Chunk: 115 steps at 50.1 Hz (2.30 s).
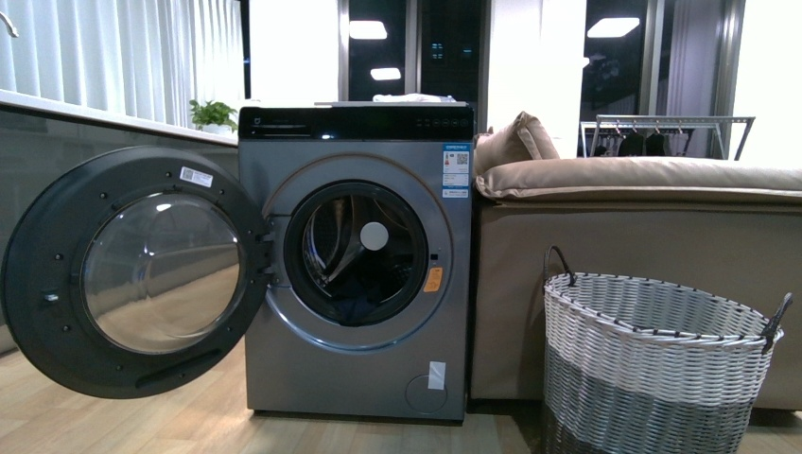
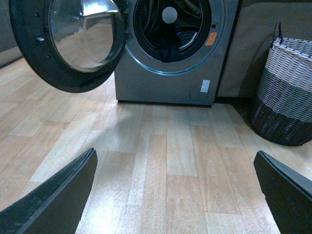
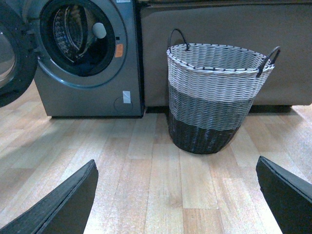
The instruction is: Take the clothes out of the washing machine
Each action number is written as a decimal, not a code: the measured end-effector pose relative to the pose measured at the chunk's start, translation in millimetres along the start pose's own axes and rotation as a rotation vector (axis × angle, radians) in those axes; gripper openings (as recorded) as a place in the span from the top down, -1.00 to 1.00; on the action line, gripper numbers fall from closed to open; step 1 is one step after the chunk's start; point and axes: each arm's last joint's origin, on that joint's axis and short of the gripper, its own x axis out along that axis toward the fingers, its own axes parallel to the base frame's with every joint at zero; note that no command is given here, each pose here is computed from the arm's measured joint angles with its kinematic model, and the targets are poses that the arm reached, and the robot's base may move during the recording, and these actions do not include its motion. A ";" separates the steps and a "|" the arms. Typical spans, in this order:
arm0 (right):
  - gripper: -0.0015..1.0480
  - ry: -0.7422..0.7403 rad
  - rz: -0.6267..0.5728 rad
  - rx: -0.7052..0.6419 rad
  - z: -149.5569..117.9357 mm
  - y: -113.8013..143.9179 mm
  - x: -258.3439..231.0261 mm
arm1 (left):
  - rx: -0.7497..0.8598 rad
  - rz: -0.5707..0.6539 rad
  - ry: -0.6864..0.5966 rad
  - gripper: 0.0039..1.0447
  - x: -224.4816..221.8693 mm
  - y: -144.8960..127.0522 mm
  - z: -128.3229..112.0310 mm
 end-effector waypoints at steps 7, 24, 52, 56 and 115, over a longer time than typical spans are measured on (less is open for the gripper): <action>-0.85 0.000 0.000 0.000 0.0 0.0 0.0 | 0.000 0.000 0.000 -0.88 0.0 0.0 0.0; -0.85 0.000 0.000 0.000 0.0 0.0 0.0 | 0.000 0.000 -0.001 -0.88 -0.1 0.0 0.1; -0.85 0.000 0.000 0.000 0.0 0.0 0.0 | 0.000 0.000 0.001 -0.88 0.0 0.0 -0.1; -0.85 0.000 0.001 0.000 0.0 0.0 0.0 | 0.000 0.000 0.000 -0.88 0.0 0.0 0.0; -0.85 0.000 -0.001 0.000 0.1 0.0 0.0 | 0.000 -0.001 0.002 -0.88 0.0 0.0 -0.1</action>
